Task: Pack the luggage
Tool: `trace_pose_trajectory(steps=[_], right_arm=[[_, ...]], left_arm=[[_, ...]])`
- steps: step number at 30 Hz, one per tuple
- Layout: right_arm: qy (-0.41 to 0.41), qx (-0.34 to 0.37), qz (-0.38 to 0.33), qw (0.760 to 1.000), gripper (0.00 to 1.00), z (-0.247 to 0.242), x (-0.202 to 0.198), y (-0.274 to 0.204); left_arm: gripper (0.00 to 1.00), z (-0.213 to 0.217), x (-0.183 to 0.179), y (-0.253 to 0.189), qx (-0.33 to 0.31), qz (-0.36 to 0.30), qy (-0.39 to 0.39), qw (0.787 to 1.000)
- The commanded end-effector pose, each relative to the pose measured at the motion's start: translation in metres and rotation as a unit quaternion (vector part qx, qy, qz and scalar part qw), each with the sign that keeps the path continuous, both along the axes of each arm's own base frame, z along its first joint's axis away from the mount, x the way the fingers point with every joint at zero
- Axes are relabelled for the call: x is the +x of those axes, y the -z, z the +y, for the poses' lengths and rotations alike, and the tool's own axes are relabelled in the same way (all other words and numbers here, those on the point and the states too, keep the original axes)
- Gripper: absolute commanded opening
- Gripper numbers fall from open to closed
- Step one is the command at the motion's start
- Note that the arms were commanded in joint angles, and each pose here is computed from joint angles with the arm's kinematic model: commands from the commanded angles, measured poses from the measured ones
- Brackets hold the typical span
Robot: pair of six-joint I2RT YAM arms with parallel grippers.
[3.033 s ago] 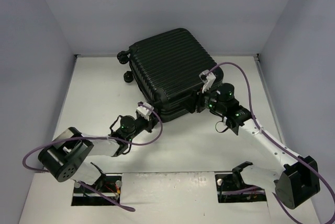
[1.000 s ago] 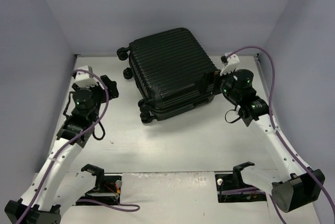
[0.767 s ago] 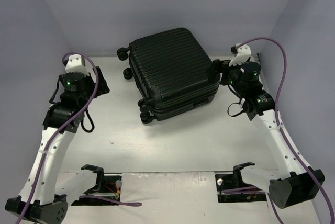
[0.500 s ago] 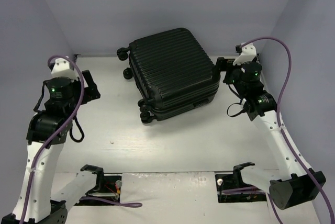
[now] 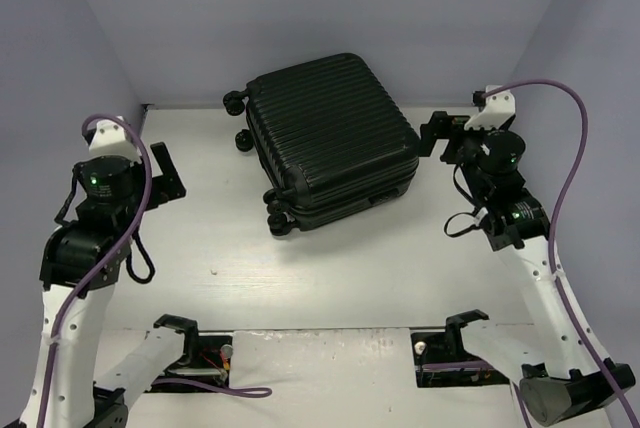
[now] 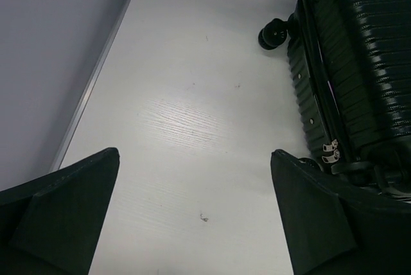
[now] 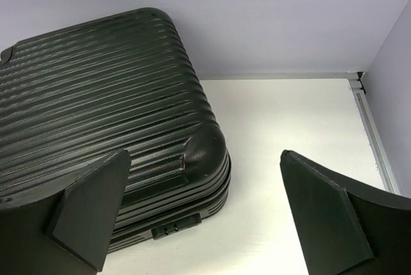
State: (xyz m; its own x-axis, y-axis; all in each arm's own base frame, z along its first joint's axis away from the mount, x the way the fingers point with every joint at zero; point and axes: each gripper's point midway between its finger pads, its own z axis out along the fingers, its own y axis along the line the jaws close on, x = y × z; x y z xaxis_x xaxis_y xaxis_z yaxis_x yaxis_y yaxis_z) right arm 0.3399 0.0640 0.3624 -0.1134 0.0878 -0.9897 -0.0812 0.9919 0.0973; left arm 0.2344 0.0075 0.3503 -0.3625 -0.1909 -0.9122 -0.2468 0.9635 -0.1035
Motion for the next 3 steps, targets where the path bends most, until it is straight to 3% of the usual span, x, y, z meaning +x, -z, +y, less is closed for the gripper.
trace_pose_trajectory(steps=[1, 3], right_arm=[[0.004, 0.009, -0.042, 0.999, 1.00, -0.0019, 0.0008, -0.0283], [0.004, 0.013, -0.046, 0.999, 1.00, -0.0017, -0.0008, -0.0329]], left_arm=[[0.97, 0.0089, -0.0028, -0.0244, 0.012, -0.029, -0.018, 0.999], [0.97, 0.0096, -0.0029, -0.0247, 0.010, -0.029, -0.022, 0.999]])
